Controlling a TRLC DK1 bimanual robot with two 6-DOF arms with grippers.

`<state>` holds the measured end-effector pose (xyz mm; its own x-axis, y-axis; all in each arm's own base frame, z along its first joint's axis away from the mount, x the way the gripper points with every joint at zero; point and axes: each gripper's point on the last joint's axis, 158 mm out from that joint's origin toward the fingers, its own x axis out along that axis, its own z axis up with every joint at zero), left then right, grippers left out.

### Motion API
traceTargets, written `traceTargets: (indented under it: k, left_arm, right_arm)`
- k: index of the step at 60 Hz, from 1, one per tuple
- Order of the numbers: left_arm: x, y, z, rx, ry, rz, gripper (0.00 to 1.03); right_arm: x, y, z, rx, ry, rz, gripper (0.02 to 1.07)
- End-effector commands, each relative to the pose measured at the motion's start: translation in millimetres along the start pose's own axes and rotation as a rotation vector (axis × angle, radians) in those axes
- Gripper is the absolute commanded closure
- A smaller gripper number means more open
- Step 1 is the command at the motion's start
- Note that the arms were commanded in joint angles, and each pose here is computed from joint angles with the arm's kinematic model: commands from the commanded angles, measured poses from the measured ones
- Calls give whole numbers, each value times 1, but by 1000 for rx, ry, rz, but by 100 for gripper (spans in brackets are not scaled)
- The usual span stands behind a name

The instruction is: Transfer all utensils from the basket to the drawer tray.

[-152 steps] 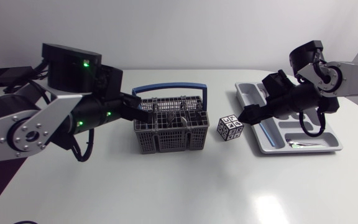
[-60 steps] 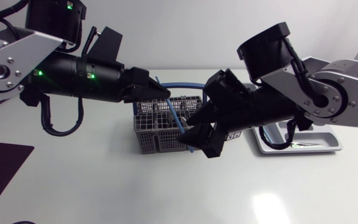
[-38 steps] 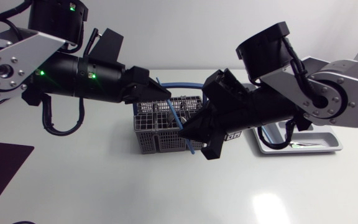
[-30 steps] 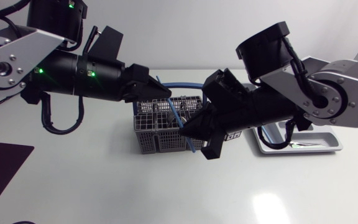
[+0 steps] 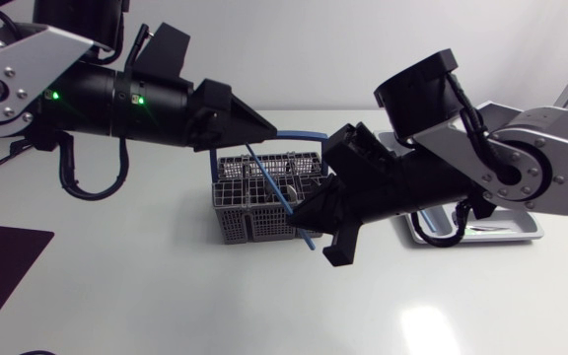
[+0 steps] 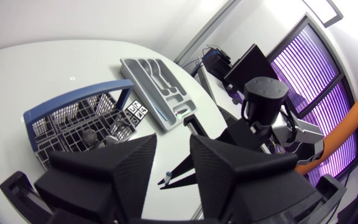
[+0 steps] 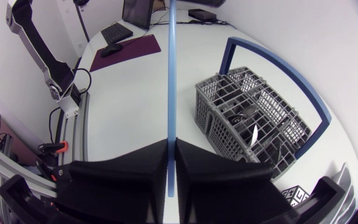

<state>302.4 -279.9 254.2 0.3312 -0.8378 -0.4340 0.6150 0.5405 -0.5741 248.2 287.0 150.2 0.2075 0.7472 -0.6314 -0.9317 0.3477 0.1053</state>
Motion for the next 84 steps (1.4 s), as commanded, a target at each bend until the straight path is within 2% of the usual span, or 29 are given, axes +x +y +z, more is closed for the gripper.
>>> traceTargets:
  k: [1, 6, 13, 20, 32, 42, 52, 69, 79, 81, 84]
  left_arm:
    - [-9, -3, 23, -12, -44, -5, 35]
    - [-25, 5, 46, -8, -104, 22, 29]
    - [-42, 14, 68, 1, -167, 56, 29]
    - [-44, 28, 70, 19, -167, 107, 29]
    - [-15, 51, 37, 109, -50, 259, 29]
    - [9, 61, 14, 162, 35, 364, 29]
    - [36, 69, -17, 236, 141, 472, 29]
    - [61, 81, -42, 306, 229, 593, 29]
    - [70, 92, -49, 365, 269, 692, 30]
    - [71, 92, -50, 372, 276, 701, 30]
    - [74, 94, -52, 395, 287, 731, 30]
  right_arm:
    - [-2, 8, -12, -20, 19, 18, 101]
    - [-9, 0, -21, -9, 25, -8, 101]
    - [-30, -29, -36, 49, 15, -70, 101]
    - [-58, -76, -56, 132, 5, -179, 101]
    - [-105, -158, -105, 328, 4, -360, 101]
    - [-121, -210, -145, 471, 53, -455, 101]
    - [-120, -254, -184, 592, 115, -530, 101]
    - [-102, -287, -215, 696, 197, -573, 99]
    - [-92, -291, -223, 711, 230, -573, 75]
    - [-92, -291, -223, 712, 230, -574, 68]
    - [-91, -289, -222, 709, 234, -570, 51]
